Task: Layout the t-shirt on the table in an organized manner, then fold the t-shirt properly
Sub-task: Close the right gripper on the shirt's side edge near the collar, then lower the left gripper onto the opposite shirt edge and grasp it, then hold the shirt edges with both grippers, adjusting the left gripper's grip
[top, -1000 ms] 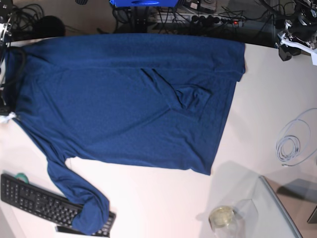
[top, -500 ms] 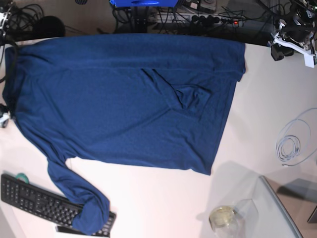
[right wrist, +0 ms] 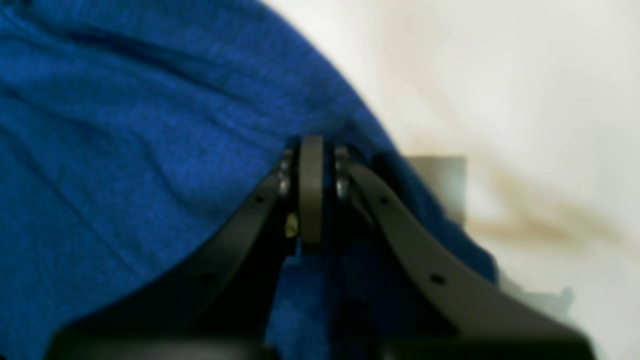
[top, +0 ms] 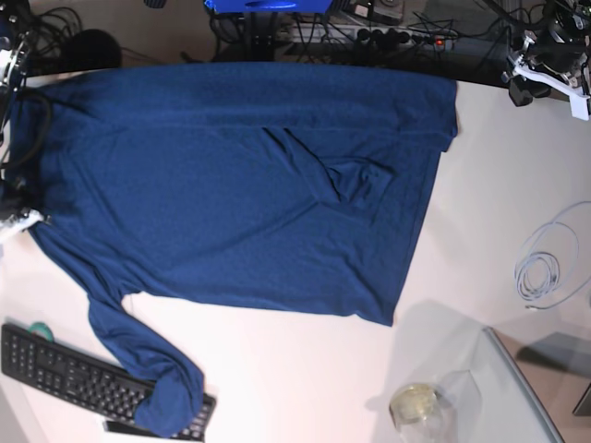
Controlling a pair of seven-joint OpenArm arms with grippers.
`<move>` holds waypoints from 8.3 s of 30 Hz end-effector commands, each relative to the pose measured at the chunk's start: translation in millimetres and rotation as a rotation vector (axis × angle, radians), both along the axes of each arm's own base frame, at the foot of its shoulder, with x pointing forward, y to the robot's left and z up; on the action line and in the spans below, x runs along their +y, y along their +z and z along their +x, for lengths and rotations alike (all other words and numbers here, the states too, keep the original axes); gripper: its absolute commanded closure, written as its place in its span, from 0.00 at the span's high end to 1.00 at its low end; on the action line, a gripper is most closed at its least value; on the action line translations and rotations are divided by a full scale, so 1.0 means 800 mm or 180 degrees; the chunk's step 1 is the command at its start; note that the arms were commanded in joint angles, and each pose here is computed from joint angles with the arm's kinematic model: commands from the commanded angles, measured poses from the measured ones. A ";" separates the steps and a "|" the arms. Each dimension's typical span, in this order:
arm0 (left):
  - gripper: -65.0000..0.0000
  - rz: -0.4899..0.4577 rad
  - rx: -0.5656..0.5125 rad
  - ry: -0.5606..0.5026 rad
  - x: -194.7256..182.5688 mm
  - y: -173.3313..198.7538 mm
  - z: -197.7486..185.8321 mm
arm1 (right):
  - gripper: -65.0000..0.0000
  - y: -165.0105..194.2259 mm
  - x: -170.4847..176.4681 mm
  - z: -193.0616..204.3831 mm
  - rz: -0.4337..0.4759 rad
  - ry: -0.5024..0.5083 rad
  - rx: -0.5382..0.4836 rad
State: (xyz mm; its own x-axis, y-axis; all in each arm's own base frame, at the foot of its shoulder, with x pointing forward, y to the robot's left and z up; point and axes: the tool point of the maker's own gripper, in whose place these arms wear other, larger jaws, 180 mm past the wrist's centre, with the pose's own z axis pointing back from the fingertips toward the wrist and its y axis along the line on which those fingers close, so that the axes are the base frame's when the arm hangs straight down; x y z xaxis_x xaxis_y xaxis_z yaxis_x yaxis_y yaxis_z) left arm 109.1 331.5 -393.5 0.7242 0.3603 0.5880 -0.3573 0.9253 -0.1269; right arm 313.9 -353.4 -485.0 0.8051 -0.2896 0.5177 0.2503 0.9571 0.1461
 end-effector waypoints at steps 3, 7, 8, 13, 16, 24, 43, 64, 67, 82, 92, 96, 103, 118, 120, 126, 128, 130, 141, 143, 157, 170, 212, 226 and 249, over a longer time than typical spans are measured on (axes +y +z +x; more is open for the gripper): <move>0.39 0.0082 -0.0097 -0.0016 0.007 0.011 0.005 | 0.03 0.027 -0.028 0.019 -0.0128 -0.0124 -0.0190; 0.39 0.0082 -0.0097 -0.0016 0.007 0.011 0.005 | 0.03 0.033 -0.065 0.015 -0.0372 -0.0520 -0.0217; 0.39 0.0082 -0.0097 -0.0016 0.007 0.011 0.005 | 0.03 0.033 -0.072 0.012 -0.0411 -0.0608 -0.0199; 0.39 0.0084 -0.0107 -0.0015 0.007 0.012 0.006 | 0.03 0.031 -0.108 -0.004 -0.0515 -0.1041 -0.0044; 0.39 0.0084 -0.0111 -0.0015 0.007 0.012 0.007 | 0.03 0.039 -0.114 0.001 -0.0559 -0.1105 -0.0086; 0.39 0.0078 -0.0123 -0.0017 0.007 0.012 0.009 | 0.03 0.071 -0.056 0.035 -0.0486 -0.0197 -0.0396; 0.39 0.0075 -0.0096 -0.0015 0.007 0.010 0.005 | 0.03 0.028 -0.049 0.017 -0.0190 -0.0379 -0.0008; 0.39 0.0025 0.0013 -0.0009 0.009 0.000 -0.007 | 0.03 0.015 -0.087 -0.001 -0.0344 -0.0996 0.0029; 0.39 0.0163 -0.0102 -0.0105 0.007 0.022 0.007 | 0.03 0.040 -0.093 0.014 -0.0513 -0.0903 -0.0239; 0.15 0.0370 -0.0175 -0.1741 -0.165 -0.010 0.192 | 0.52 0.061 -0.065 0.029 -0.0591 -0.0638 -0.0390; 0.00 0.0219 0.0263 -0.1763 -0.184 -0.072 0.216 | 0.34 0.048 -0.018 0.042 -0.0648 -0.0025 -0.0244; 0.00 0.0239 0.0276 -0.1764 -0.180 -0.072 0.215 | 0.35 0.050 -0.018 0.048 -0.0640 -0.0025 -0.0264; 0.00 0.0229 0.0303 -0.1765 -0.180 -0.075 0.210 | 0.57 0.047 -0.018 0.049 -0.0615 -0.0042 -0.0235; 0.00 0.0145 0.0307 -0.1749 -0.179 -0.099 0.197 | 0.35 0.022 -0.025 0.031 -0.0536 -0.0166 -0.0082; 0.00 0.0112 0.0334 -0.1681 -0.173 -0.112 0.188 | 0.35 0.022 -0.025 0.031 -0.0535 -0.0171 -0.0084; 0.00 0.0137 0.0414 -0.1479 -0.146 -0.133 0.169 | 0.23 0.028 -0.036 0.030 -0.0588 -0.0185 -0.0089; 0.00 0.0159 0.0415 -0.1480 -0.142 -0.132 0.169 | 0.15 0.029 -0.037 0.031 -0.0592 -0.0187 -0.0094; 0.00 0.0169 0.0408 -0.1481 -0.141 -0.131 0.170 | 0.14 0.029 -0.038 0.031 -0.0597 -0.0189 -0.0094; 0.00 0.0173 0.0395 -0.1482 -0.142 -0.129 0.171 | 0.00 0.030 -0.040 0.031 -0.0604 -0.0195 -0.0098; 0.00 0.0176 0.0401 -0.1482 -0.141 -0.129 0.170 | 0.00 0.031 -0.040 0.032 -0.0607 -0.0192 -0.0107; 0.00 0.0230 0.0435 -0.1484 -0.131 -0.129 0.164 | 0.00 0.054 -0.032 0.037 -0.0726 -0.0063 -0.0270; 0.00 0.0433 0.0129 -0.1525 -0.131 -0.087 0.192 | 0.00 0.058 -0.009 0.022 -0.0713 0.0047 -0.0111; 0.00 0.0761 -0.0001 -0.1278 -0.075 -0.046 0.176 | 0.44 0.080 0.059 0.060 -0.0071 -0.0106 -0.0004; 0.00 0.0778 0.0146 -0.1065 -0.042 -0.055 0.149 | 0.43 0.024 0.051 0.058 0.0168 -0.0347 0.0256; 0.00 0.0711 0.0204 -0.1067 -0.047 -0.066 0.144 | 0.41 0.019 0.081 0.046 0.0211 0.0024 0.0187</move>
State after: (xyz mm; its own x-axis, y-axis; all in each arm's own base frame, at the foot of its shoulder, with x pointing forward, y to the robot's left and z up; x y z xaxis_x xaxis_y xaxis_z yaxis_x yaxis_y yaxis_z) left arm 216.1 290.1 -455.3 0.8383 -0.0226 0.5447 -0.0332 0.9952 0.0925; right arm 333.9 -282.8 -486.1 0.8585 -0.3216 0.3994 0.2671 0.9454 0.1870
